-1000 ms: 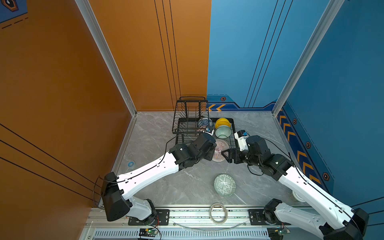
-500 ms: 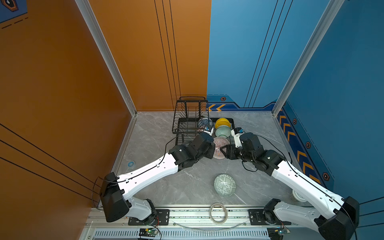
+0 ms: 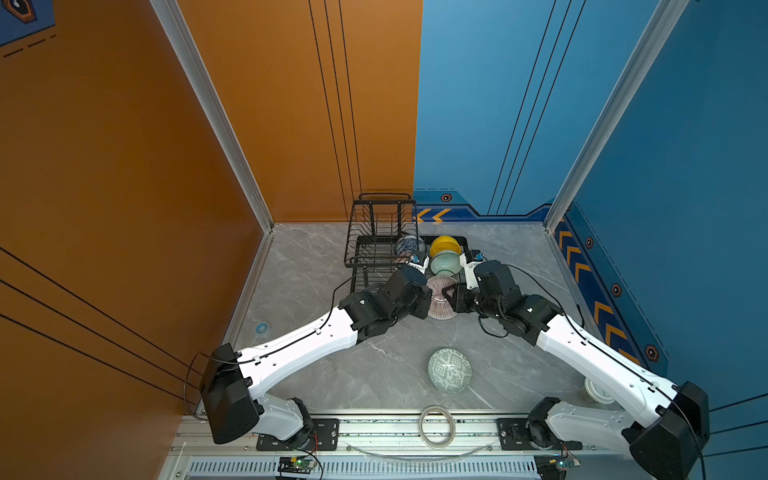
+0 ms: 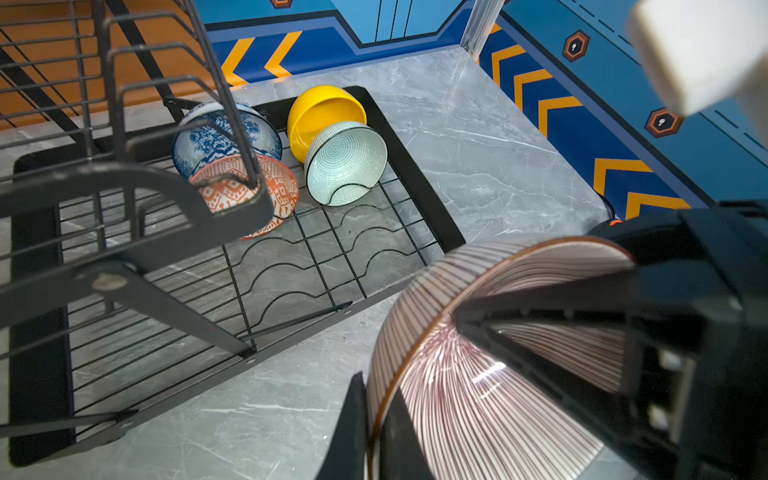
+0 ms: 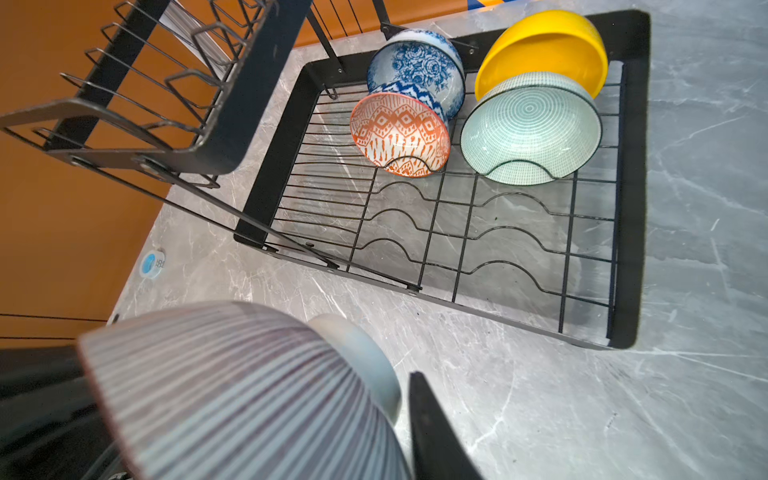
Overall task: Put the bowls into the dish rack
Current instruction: 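Close the right gripper on the pink striped bowl rim beside the left gripper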
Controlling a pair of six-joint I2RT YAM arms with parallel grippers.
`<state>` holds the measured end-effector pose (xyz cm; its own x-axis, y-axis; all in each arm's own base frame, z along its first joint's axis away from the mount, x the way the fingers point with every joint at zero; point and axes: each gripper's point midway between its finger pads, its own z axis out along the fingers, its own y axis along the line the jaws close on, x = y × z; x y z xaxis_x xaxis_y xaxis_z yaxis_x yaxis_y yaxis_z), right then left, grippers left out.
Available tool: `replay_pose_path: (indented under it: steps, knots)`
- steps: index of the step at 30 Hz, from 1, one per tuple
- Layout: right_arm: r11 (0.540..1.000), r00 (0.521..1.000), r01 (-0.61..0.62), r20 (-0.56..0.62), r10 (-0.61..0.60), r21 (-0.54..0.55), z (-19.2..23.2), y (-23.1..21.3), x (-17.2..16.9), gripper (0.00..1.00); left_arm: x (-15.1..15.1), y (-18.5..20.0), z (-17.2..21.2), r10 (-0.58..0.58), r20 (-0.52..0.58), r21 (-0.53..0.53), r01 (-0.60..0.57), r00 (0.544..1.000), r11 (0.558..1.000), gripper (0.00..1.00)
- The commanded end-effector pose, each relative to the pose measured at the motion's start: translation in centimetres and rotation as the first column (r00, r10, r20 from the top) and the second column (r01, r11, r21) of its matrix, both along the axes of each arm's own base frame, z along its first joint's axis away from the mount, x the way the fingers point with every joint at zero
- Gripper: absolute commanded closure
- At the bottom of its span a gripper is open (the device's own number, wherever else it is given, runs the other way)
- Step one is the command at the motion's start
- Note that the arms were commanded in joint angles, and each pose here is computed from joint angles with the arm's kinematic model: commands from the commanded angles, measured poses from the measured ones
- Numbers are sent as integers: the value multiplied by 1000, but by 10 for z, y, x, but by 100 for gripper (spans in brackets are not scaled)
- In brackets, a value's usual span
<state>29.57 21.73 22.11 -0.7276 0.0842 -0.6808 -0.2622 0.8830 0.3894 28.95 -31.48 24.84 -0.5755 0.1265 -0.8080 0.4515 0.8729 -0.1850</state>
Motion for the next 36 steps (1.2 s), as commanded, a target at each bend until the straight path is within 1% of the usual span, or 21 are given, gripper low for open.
replay_pose_path:
  steps: [1,2,6,10,13,14,16,21,23,24,29,32,36]
  knots:
    - [999,999,20,48,-21,26,16,4,9,84,4,-7,16,-7,30,-76,9,1000,997,100]
    - [999,999,20,50,-21,27,17,4,9,89,4,-7,17,-7,31,-78,9,1000,997,100]
    - [1000,999,19,51,-20,25,17,4,9,99,4,-7,16,-11,29,-78,13,1000,997,100]
    - [1000,999,17,48,-18,19,14,4,9,100,3,-8,16,-15,25,-82,17,1000,996,100]
    - [1000,999,7,53,-7,9,14,5,9,100,0,-11,15,-48,18,-75,49,999,996,100]
    - [1000,998,-1,58,1,0,13,5,9,100,-2,-13,14,-77,10,-70,77,997,995,99]
    - [1000,998,-16,68,17,-16,13,7,10,100,-7,-17,11,-135,-10,-47,135,991,990,79]
    - [996,994,-53,94,60,-71,12,8,14,100,-15,-7,12,-204,-13,8,204,979,979,25]
    - [993,992,-65,106,75,-95,11,9,17,100,-18,0,15,-219,-9,18,219,976,976,6]
    - [992,990,-71,113,84,-109,11,9,18,100,-19,5,16,-223,-7,25,223,975,975,1]
    - [971,978,-110,150,144,-214,7,6,26,100,-19,31,18,-198,-1,48,198,980,979,2]
    - [940,960,-156,178,217,-304,4,7,31,100,-16,46,17,-169,-5,50,169,986,984,2]
    - [891,916,-191,251,313,-413,11,9,36,100,-14,55,12,-152,-17,47,152,988,987,2]
